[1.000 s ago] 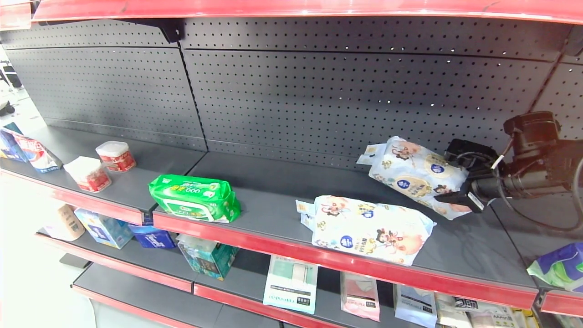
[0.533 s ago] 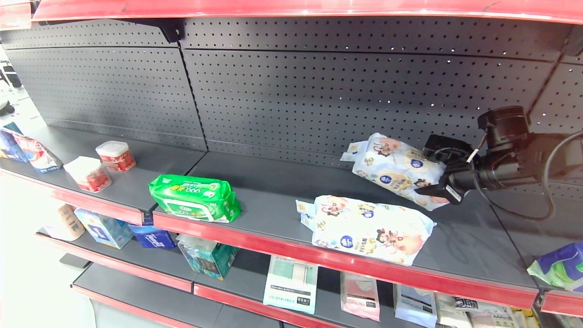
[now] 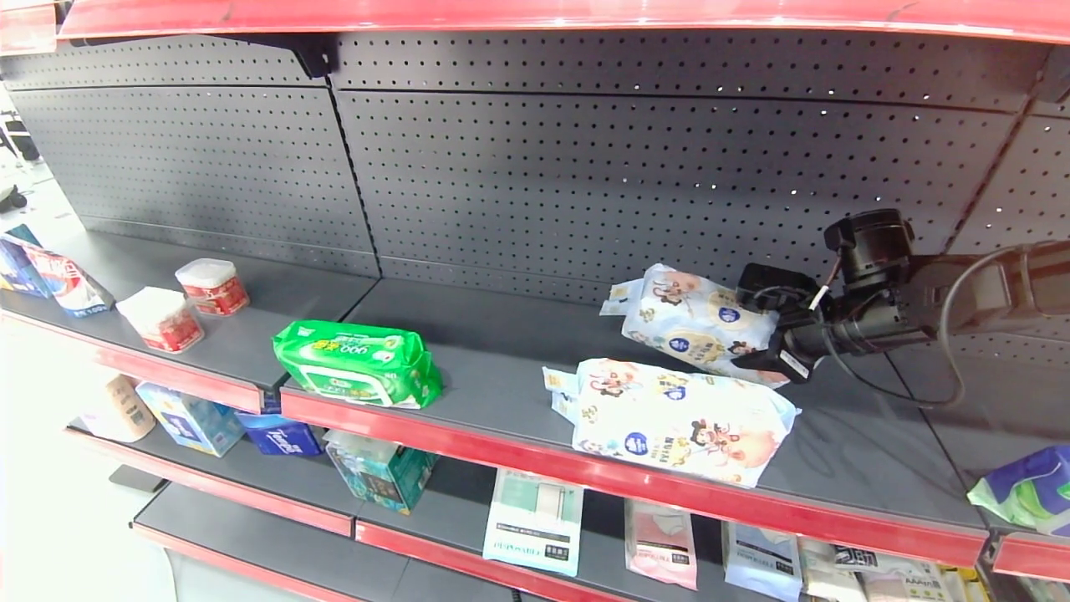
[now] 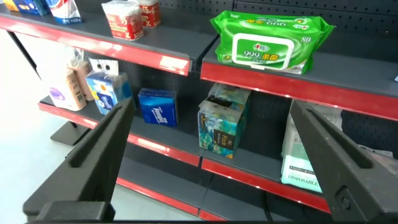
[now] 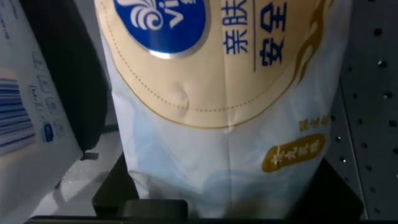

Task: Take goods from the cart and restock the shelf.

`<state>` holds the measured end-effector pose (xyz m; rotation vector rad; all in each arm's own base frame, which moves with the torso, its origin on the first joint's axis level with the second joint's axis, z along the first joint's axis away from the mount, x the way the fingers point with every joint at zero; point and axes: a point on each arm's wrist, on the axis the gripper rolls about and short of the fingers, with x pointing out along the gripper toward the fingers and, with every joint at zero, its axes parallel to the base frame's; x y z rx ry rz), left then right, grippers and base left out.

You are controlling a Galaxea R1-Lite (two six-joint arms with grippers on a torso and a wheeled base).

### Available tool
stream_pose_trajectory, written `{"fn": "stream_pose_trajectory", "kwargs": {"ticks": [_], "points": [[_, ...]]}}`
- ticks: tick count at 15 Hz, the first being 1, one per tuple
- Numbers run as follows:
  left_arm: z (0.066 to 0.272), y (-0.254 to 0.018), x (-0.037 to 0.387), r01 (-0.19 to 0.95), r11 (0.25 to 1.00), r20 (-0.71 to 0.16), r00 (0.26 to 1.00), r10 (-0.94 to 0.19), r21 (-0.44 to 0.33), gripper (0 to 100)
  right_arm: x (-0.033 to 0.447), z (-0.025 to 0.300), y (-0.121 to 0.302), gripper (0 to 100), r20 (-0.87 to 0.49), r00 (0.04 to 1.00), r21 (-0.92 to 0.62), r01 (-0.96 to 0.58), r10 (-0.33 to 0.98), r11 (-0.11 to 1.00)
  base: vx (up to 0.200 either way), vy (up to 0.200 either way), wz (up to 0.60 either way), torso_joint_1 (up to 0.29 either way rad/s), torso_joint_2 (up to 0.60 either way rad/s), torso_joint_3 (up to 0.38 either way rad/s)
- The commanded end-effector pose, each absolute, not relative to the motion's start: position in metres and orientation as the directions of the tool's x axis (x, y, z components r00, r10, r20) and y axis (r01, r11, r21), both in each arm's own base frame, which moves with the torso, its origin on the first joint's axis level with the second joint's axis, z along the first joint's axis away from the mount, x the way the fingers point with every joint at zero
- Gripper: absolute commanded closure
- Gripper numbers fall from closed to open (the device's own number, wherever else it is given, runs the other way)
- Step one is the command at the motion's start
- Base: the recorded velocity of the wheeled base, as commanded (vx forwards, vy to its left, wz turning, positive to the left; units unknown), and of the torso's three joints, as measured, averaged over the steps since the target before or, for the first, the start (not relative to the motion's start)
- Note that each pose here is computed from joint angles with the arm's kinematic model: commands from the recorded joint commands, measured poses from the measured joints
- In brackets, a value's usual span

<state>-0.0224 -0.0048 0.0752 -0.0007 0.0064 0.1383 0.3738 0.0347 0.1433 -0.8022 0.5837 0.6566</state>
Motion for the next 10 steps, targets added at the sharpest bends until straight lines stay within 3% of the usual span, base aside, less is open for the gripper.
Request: {"fn": "stream_pose_trajectory", "kwargs": {"ticks": [1,2,3,10], "points": [[0.0751,-0.0048,-0.0224,-0.138,0.990,-0.006,0.990,0.138,0.000,0,0.3753,0.1391,0.0363,100,-0.697,0.649,-0.450,-0.728,0.307,0.518,0.000,0.000,0.00,0.000,0.00,0.000],[0.0751,-0.0048,-0.0224,-0.138,0.990,-0.006,0.990,0.138,0.000,0,0.3762,0.1369,0.0364,100,-0.700,0.645,-0.449,-0.731,0.307,0.514,0.000,0.000,0.00,0.000,0.00,0.000],[0.0751,-0.0048,-0.0224,-0.138,0.990,-0.006,0.990,0.138,0.000,0,0.3782,0.1342,0.0364,0,-0.701,0.645,-0.447,-0.729,0.302,0.518,0.000,0.000,0.00,0.000,0.00,0.000],[0.0751,-0.0048,-0.0224,-0.138,0.990,-0.006,0.990,0.138,0.000,0,0.3808,0.1333,0.0388,0,-0.700,0.649,-0.451,-0.724,0.296,0.522,0.000,0.000,0.00,0.000,0.00,0.000]]}}
